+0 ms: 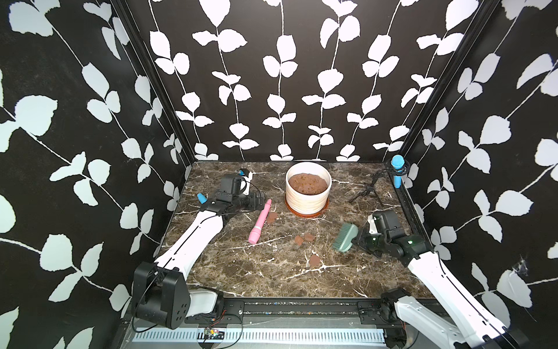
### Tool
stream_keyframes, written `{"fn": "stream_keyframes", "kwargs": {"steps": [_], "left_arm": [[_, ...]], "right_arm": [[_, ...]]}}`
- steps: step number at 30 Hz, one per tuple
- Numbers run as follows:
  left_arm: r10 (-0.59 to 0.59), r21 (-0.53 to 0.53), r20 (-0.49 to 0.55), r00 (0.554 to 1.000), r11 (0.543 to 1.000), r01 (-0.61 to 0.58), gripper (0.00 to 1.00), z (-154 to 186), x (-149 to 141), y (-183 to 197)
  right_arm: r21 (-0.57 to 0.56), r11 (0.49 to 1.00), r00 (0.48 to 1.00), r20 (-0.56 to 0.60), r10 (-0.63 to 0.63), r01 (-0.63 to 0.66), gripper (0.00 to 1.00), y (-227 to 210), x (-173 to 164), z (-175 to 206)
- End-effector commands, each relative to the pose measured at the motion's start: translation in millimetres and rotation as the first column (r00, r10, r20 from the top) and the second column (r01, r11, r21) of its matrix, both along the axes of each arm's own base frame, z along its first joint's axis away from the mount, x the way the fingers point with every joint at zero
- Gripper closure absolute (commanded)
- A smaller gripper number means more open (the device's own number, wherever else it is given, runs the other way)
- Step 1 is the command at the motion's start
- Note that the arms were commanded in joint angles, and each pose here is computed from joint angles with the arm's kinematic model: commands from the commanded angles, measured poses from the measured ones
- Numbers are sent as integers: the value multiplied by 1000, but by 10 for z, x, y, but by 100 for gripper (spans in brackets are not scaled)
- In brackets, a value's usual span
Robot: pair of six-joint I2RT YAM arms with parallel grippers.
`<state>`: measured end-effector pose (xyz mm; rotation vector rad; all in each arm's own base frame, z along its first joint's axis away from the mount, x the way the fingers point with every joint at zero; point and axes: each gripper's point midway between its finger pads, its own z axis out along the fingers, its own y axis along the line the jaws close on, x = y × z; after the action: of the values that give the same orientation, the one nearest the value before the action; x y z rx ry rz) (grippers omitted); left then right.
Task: Scrub the dried mud off the ceramic pot
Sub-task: Place the brush at the center of the board.
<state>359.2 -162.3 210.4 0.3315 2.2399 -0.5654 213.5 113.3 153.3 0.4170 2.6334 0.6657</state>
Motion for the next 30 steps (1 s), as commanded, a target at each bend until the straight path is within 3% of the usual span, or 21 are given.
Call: {"fn": "stream_keyframes", "kwargs": {"steps": [1,3,5,7,9,10,13,17,20,22,24,25,26,27,30], "left_arm": [[-302,-165,179,936,929,331,2,506,-159,-538],[-484,-137,267,833,837,530,2,761,-348,-863],[-684,8,288,670,702,712,2,803,-612,-1140],[-820,184,280,500,557,810,2,749,-754,-1325],[-873,253,281,399,468,847,2,712,-719,-1465],[-885,270,280,371,443,855,2,680,-659,-1517],[-903,275,243,353,414,868,5,545,-456,-1647],[-942,321,68,329,332,887,8,104,-310,-1702],[-938,334,10,348,331,883,9,-53,-180,-1730],[-932,326,22,362,349,879,7,-22,-152,-1757],[-904,336,52,424,416,845,2,54,-72,-1765],[-878,330,71,474,469,819,2,135,-45,-1756],[-822,322,85,563,558,765,2,251,2,-1692],[-786,310,117,607,609,730,2,370,-12,-1649],[-684,299,213,698,726,619,2,579,-112,-1451]], "right_arm": [[-168,982,989,104,107,-89,100,-167,74,304],[-250,963,983,125,135,-100,100,-265,109,444],[-272,954,974,151,170,-124,100,-257,154,593],[-256,955,962,183,200,-150,100,-190,197,739],[-241,954,950,208,232,-180,100,-128,210,861],[-238,952,946,214,243,-191,100,-112,205,907],[-245,946,938,221,267,-211,100,-110,163,1000],[-273,933,931,215,296,-233,100,-143,98,1048],[-287,927,928,210,307,-241,100,-159,84,1019],[-282,943,953,189,237,-179,100,-220,115,912],[-244,965,978,157,138,-97,100,-247,154,741],[-201,976,982,152,114,-82,100,-195,174,670],[-127,989,987,136,88,-70,100,-100,192,555],[-64,996,990,123,74,-66,100,-24,210,468],[122,992,997,71,14,-22,100,98,320,202]]}}
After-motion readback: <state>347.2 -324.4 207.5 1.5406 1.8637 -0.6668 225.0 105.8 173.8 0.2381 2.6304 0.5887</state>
